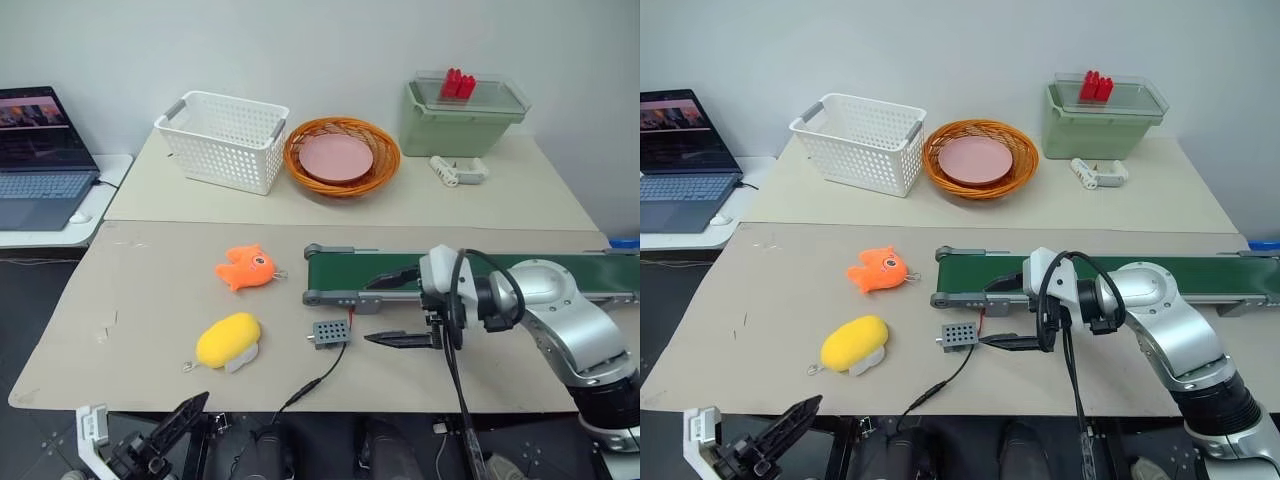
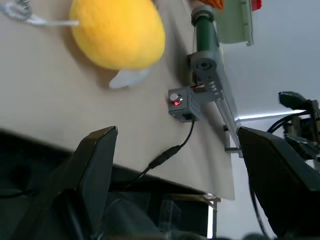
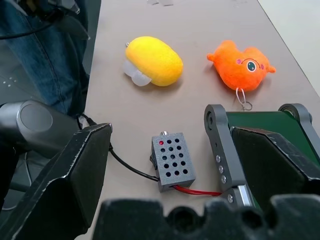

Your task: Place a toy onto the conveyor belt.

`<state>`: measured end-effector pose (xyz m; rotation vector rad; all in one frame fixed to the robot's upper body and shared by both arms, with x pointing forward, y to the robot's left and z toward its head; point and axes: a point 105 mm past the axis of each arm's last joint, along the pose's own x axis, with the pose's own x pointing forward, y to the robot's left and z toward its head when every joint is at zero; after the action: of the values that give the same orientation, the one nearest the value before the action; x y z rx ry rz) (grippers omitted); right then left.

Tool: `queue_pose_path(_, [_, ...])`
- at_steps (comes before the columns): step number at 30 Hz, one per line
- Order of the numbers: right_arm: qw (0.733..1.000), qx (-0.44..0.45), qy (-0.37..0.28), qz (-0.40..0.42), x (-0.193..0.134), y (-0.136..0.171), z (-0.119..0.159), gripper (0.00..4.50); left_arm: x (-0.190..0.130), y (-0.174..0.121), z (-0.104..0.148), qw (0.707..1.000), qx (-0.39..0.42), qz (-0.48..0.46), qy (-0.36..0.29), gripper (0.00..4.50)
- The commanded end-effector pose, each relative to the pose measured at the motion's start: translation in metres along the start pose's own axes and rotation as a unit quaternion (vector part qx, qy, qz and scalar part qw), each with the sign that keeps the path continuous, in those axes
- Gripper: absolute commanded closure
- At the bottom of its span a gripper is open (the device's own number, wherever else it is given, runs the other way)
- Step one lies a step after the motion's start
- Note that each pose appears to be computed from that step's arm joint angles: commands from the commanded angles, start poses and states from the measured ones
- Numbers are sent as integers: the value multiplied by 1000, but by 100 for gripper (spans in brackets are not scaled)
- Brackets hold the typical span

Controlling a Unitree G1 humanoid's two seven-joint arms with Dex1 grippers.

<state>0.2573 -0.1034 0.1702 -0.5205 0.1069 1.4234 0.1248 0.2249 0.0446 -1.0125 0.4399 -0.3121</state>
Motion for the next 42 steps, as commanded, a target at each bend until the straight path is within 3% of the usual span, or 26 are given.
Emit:
queue_pose_path(1, [1000, -21, -8, -8, -4, -4, 11, 0, 17, 8, 8, 999, 14, 0, -32, 43])
queue_pose_path(9, [1000, -20, -6, -19, -7, -5, 10, 0, 51, -11, 9, 998, 23, -42, -28, 43])
queue_pose_path(16, [999, -18, -7, -34, -10, -6, 9, 0, 65, 10, 35, 992, -43, 2, -115, 43])
queue_pose_path(24, [999, -14, -11, -46, -13, -6, 9, 0, 92, -1, 58, 978, -107, 2, -179, 43])
queue_pose_path(31, [998, -15, -21, -51, -13, -7, 14, 0, 111, -24, 45, 986, -89, -9, -138, 43])
queue_pose_path(40, [998, -15, -24, -58, -13, -8, 15, 0, 109, -16, 37, 990, -80, 13, -116, 43])
queue_pose_path(42, [998, -15, -25, -58, -13, -8, 16, 0, 110, -16, 37, 990, -80, 14, -116, 95])
